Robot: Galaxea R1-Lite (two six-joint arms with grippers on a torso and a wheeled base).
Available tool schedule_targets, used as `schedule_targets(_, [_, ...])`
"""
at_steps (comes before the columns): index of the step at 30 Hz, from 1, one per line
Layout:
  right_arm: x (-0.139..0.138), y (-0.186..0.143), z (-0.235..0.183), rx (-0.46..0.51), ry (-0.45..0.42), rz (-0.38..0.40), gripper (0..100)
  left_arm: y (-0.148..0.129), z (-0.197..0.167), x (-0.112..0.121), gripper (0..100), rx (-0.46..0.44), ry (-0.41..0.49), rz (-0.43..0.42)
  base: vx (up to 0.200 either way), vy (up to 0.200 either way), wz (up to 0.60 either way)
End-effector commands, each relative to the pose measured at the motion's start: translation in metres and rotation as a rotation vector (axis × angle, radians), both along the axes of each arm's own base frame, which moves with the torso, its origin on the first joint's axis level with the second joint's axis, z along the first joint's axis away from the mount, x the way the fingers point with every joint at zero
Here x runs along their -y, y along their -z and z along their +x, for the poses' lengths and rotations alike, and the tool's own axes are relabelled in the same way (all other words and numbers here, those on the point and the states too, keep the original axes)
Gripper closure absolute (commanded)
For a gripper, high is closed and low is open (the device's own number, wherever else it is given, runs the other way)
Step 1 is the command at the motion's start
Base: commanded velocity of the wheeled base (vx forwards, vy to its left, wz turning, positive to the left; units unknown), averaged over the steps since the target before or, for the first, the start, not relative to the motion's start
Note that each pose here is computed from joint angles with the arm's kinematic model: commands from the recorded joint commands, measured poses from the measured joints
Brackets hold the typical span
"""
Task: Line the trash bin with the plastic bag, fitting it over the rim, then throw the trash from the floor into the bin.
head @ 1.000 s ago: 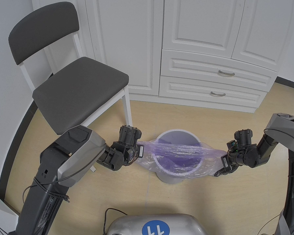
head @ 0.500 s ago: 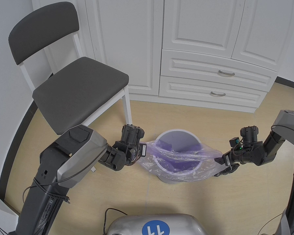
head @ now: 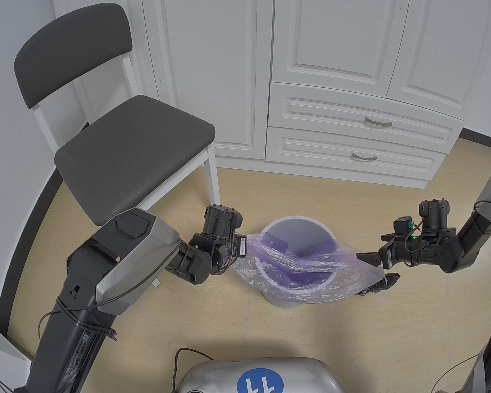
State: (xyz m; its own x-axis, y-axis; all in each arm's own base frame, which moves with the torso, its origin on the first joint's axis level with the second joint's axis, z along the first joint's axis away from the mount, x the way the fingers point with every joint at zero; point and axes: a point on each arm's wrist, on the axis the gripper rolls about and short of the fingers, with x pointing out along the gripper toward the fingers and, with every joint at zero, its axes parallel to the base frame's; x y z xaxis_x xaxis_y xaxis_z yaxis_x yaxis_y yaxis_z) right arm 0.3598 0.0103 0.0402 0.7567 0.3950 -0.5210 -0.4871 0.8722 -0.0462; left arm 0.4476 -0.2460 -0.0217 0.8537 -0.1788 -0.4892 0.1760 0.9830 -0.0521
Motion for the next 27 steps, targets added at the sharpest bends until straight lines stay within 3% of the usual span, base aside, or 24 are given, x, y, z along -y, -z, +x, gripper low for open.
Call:
schedule_targets(1, [-0.035,-0.014,-0.016,0.07,-0.043,-0.032,0,-0.004,0.001,0.005,100,0.046,-0.01,-0.071,0.0,0.0,0.0])
schedule_targets(4, [-0.068,-0.007,-0.026,0.137,-0.03,-0.091,0,-0.006,0.002,0.006,100,0.081,-0.006,-0.095,0.0,0.0,0.0])
schedule_targets(9, [-0.105,0.006,-0.041,0.212,-0.042,-0.133,0,-0.003,0.0,0.005,100,0.065,-0.001,-0.089,0.0,0.0,0.0])
schedule_targets(10, [-0.109,0.008,-0.043,0.214,-0.046,-0.138,0,-0.003,0.0,0.005,0,0.065,-0.001,-0.089,0.0,0.0,0.0])
schedule_targets(18, [-0.145,0.042,-0.045,0.231,-0.035,-0.194,0,-0.002,0.0,0.003,0,0.064,-0.002,-0.084,0.0,0.0,0.0])
schedule_targets(22, [-0.173,0.069,-0.037,0.329,0.028,-0.199,0,-0.002,0.001,0.002,0,0.067,-0.003,-0.086,0.0,0.0,0.0])
schedule_targets(27, [-0.193,0.08,-0.042,0.347,0.025,-0.212,0,-0.003,0.001,0.003,0,0.069,-0.004,-0.088,0.0,0.0,0.0])
